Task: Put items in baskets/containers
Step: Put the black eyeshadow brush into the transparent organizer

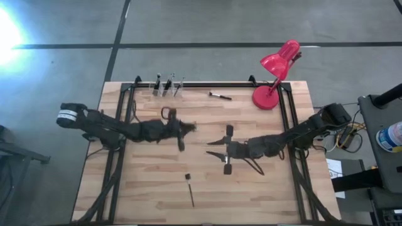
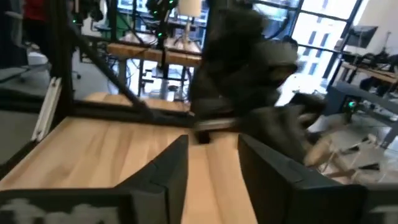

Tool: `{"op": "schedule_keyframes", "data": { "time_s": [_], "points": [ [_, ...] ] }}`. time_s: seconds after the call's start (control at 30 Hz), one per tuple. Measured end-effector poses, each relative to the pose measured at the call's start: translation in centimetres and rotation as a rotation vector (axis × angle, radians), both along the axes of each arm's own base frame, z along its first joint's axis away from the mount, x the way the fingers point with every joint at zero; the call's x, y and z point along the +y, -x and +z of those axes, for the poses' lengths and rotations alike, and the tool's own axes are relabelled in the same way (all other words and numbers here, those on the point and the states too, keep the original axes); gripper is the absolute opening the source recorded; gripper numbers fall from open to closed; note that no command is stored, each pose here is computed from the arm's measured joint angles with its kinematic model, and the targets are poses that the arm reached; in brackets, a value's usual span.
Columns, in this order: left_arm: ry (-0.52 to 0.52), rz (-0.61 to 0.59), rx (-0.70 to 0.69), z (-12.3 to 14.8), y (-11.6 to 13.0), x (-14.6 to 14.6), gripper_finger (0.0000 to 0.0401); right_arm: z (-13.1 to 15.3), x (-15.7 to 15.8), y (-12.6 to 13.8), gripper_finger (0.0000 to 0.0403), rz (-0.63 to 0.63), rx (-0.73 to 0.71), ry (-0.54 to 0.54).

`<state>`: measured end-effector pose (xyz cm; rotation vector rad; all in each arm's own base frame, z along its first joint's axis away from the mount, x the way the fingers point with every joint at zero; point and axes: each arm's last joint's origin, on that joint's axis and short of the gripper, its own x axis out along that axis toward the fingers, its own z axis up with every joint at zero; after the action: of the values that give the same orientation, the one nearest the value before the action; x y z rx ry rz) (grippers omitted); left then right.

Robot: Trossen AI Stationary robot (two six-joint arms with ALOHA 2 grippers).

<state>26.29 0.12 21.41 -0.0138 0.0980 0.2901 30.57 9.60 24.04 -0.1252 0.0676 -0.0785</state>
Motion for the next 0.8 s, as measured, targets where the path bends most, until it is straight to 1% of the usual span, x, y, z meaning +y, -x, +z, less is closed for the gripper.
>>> {"op": "schedule_keyframes", "data": {
  "time_s": [0.07,0.2,0.3,0.37,0.47,0.57,0.67,0.8],
  "points": [
    [0.015,0.101,0.028,-0.1,0.3,2.1,0.0015,-1.3,0.1,0.9,0.0113,-0.001,0.010,-0.003],
    [0.055,0.298,0.072,-0.1,1.1,6.9,0.0015,-3.8,-0.2,2.7,0.0070,-0.072,0.003,-0.035],
    [0.064,0.436,0.107,0.5,1.9,10.6,0.0015,-5.7,-0.6,4.0,0.0042,-0.091,0.015,-0.072],
    [0.070,0.499,0.121,1.2,2.4,12.9,0.0015,-6.4,-0.7,4.7,0.0028,-0.085,0.000,-0.096],
    [0.072,0.547,0.100,2.3,3.2,16.0,0.0015,-6.7,-0.9,5.3,0.0012,-0.084,-0.027,-0.108],
    [0.086,0.575,0.082,2.8,3.8,18.5,0.0015,-6.6,-1.1,5.5,0.0009,-0.086,-0.054,-0.105],
    [0.098,0.579,0.092,2.4,3.7,20.1,0.0015,-6.5,-1.0,5.5,0.0009,-0.082,-0.056,-0.093],
    [0.090,0.592,0.162,0.7,3.1,21.6,0.0015,-6.3,-0.8,5.3,0.0008,-0.076,-0.064,-0.081]
  ]
}}
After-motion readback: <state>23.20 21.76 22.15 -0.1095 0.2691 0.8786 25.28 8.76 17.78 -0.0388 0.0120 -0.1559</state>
